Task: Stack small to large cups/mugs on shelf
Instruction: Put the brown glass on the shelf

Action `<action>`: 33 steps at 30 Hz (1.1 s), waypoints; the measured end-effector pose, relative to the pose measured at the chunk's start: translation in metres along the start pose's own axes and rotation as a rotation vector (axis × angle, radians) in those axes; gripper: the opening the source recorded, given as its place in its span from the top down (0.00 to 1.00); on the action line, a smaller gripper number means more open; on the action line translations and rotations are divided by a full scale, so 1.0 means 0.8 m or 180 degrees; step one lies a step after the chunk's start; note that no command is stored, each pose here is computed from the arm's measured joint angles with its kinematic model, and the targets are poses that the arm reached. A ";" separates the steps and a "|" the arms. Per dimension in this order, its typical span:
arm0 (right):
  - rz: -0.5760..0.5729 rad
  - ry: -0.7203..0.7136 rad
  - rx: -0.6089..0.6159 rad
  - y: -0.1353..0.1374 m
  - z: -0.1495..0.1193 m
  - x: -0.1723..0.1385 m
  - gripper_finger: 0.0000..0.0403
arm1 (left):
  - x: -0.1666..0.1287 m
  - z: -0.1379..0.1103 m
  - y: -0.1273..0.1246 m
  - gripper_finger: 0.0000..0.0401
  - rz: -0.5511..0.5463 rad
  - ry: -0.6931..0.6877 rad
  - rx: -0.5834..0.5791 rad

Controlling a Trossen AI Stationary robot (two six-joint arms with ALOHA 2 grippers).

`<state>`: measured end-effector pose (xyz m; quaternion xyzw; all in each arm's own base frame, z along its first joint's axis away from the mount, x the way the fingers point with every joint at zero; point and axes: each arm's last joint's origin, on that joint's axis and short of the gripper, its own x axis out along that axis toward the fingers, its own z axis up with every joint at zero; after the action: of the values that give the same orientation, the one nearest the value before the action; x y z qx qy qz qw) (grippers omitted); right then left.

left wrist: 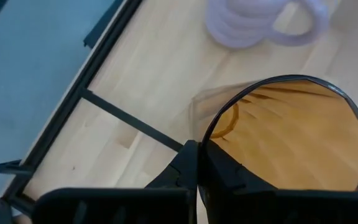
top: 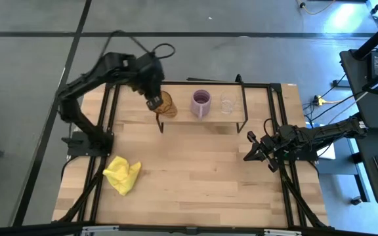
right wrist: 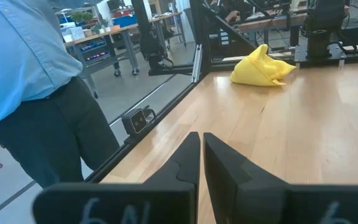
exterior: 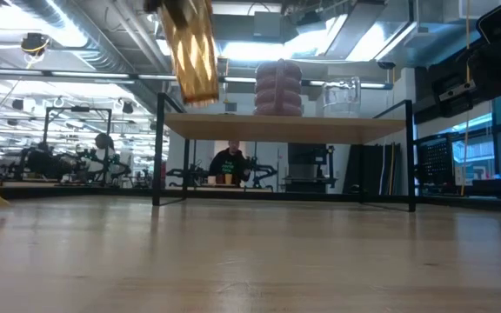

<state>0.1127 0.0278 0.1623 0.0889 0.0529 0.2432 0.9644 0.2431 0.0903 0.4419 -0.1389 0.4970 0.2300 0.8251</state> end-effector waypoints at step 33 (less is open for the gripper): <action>0.0000 -0.0002 0.0000 0.000 0.000 0.000 0.94 | 0.016 0.060 0.061 1.00 -0.0294 -0.0103 -0.0329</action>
<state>0.1128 0.0278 0.1625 0.0891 0.0525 0.2433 0.9644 0.2595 0.1574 0.4528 -0.2004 0.4640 0.2192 0.8346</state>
